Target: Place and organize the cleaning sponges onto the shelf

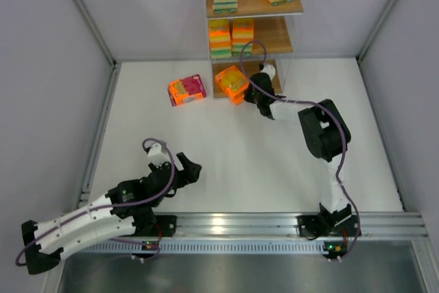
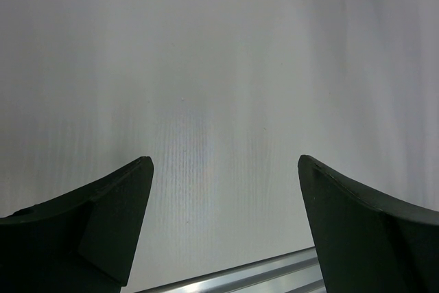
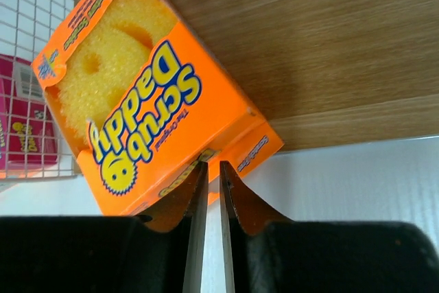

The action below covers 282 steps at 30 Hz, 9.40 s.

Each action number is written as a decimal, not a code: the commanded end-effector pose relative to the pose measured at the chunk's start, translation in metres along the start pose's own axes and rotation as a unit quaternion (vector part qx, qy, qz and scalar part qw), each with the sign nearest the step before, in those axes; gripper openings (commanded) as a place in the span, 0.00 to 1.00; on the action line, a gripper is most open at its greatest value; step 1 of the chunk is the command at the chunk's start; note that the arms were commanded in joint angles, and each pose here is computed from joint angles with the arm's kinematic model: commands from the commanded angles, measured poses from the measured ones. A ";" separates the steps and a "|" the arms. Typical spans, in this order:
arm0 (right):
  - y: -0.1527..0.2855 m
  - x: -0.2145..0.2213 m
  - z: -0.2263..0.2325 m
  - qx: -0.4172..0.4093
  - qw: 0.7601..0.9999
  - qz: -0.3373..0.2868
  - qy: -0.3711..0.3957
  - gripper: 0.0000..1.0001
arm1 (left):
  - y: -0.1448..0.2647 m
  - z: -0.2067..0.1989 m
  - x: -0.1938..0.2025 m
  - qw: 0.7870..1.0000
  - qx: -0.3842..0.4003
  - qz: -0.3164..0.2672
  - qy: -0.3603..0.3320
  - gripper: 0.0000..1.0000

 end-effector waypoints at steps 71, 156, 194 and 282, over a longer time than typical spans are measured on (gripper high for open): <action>0.225 0.069 0.026 -0.199 0.970 0.127 0.052 0.78 | -0.258 0.121 -0.261 0.981 -0.191 -0.013 -0.012 0.94; 0.278 0.074 -0.055 -0.047 0.982 0.181 -0.029 0.81 | -0.139 -0.090 -0.018 0.960 -0.210 -0.021 0.186 0.75; 0.192 0.090 -0.017 -0.024 0.982 0.165 -0.088 0.57 | -0.182 -0.064 -0.007 0.986 0.002 0.165 -0.033 0.47; 0.032 -0.117 -0.034 -0.059 0.997 -0.002 -0.049 0.04 | -0.102 -0.023 -0.019 0.996 -0.027 0.081 0.003 0.59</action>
Point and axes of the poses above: each gripper's point midway between its finger pads, its own y axis back along the fingers, its own z axis along the line the jaws close on, x = y × z, the point moved 4 cm from there along y, back along the fingers, and after that the axes turned 14 degrees about -y, right-handed, at the moved point
